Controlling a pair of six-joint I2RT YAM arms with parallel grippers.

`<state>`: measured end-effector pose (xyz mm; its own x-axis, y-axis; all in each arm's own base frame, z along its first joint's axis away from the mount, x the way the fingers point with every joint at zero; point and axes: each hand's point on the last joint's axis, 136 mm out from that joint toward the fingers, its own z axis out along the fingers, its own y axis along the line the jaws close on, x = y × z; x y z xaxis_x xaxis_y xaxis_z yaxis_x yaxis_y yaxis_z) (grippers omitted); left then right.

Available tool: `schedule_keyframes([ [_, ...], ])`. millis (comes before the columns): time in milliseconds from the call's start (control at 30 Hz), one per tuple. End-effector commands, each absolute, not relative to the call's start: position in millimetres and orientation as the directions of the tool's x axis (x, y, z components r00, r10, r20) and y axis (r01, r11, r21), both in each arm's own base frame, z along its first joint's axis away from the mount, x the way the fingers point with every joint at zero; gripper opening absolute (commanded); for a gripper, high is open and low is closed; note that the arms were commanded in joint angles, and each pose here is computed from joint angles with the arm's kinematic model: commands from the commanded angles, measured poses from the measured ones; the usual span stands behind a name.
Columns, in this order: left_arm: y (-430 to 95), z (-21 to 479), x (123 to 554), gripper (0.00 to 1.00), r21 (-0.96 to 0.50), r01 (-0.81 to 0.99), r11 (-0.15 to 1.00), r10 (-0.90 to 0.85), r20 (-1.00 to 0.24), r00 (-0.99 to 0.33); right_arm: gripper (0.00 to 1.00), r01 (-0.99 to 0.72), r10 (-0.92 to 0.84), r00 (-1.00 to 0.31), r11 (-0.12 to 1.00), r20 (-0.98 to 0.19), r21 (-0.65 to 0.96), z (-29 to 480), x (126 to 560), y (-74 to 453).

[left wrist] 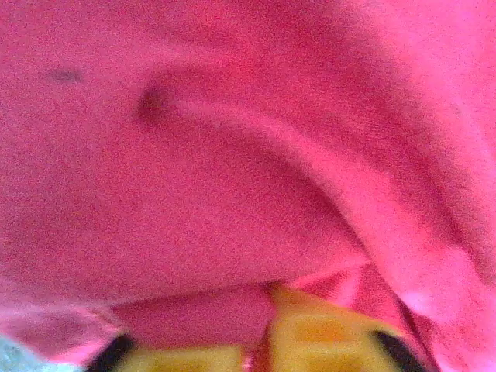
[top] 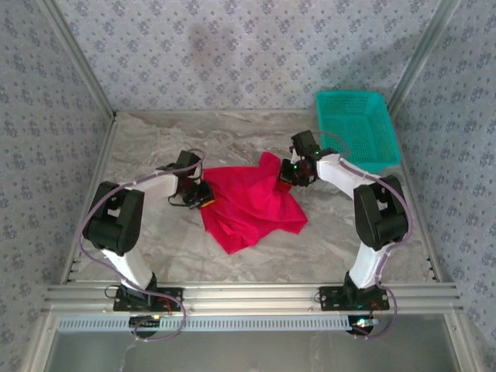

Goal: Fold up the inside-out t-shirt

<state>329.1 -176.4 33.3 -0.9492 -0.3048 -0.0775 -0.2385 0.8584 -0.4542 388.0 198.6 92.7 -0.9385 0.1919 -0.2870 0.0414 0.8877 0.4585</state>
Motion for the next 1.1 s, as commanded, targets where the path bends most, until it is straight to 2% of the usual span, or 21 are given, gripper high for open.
schedule_keyframes([
  [0, -156, 64, 350, 0.0, -0.421, -0.231, 0.877, -0.32, -0.152, -0.935, 0.0, -0.031, 0.144, -0.894, 0.924, -0.424, 0.381, 157, 391, 179],
  [133, -108, 131, 378, 0.0, -0.381, -0.247, 0.891, -0.368, -0.287, -0.885, 0.0, -0.058, 0.111, -0.84, 0.955, -0.532, 0.29, 225, 381, 151],
  [333, -57, 209, 392, 0.0, -0.377, -0.285, 0.881, -0.44, -0.435, -0.786, 0.0, -0.135, 0.082, -0.756, 0.951, -0.649, 0.277, 312, 361, 140],
  [433, -44, 213, 392, 0.0, -0.36, -0.305, 0.881, -0.45, -0.445, -0.774, 0.0, -0.176, 0.085, -0.728, 0.936, -0.68, 0.305, 340, 351, 143],
  [567, -33, 195, 384, 0.0, -0.31, -0.338, 0.889, -0.446, -0.414, -0.793, 0.0, -0.199, 0.103, -0.715, 0.918, -0.691, 0.343, 355, 349, 141],
  [700, -29, 175, 374, 0.0, -0.278, -0.363, 0.889, -0.45, -0.392, -0.802, 0.0, -0.175, 0.131, -0.743, 0.909, -0.657, 0.379, 335, 367, 136],
  [767, -35, 165, 373, 0.0, -0.31, -0.361, 0.88, -0.461, -0.368, -0.808, 0.13, -0.128, 0.16, -0.768, 0.91, -0.62, 0.393, 308, 388, 135],
  [833, -46, 153, 372, 0.0, -0.349, -0.354, 0.868, -0.467, -0.333, -0.819, 0.18, -0.083, 0.176, -0.81, 0.91, -0.56, 0.407, 271, 413, 140],
  [933, -59, 139, 372, 0.0, -0.362, -0.342, 0.867, -0.455, -0.299, -0.839, 0.36, -0.012, 0.164, -0.877, 0.932, -0.452, 0.362, 217, 437, 140],
  [1067, -66, 130, 371, 0.0, -0.357, -0.331, 0.874, -0.438, -0.282, -0.853, 0.38, 0.002, 0.114, -0.914, 0.961, -0.39, 0.277, 178, 429, 144],
])
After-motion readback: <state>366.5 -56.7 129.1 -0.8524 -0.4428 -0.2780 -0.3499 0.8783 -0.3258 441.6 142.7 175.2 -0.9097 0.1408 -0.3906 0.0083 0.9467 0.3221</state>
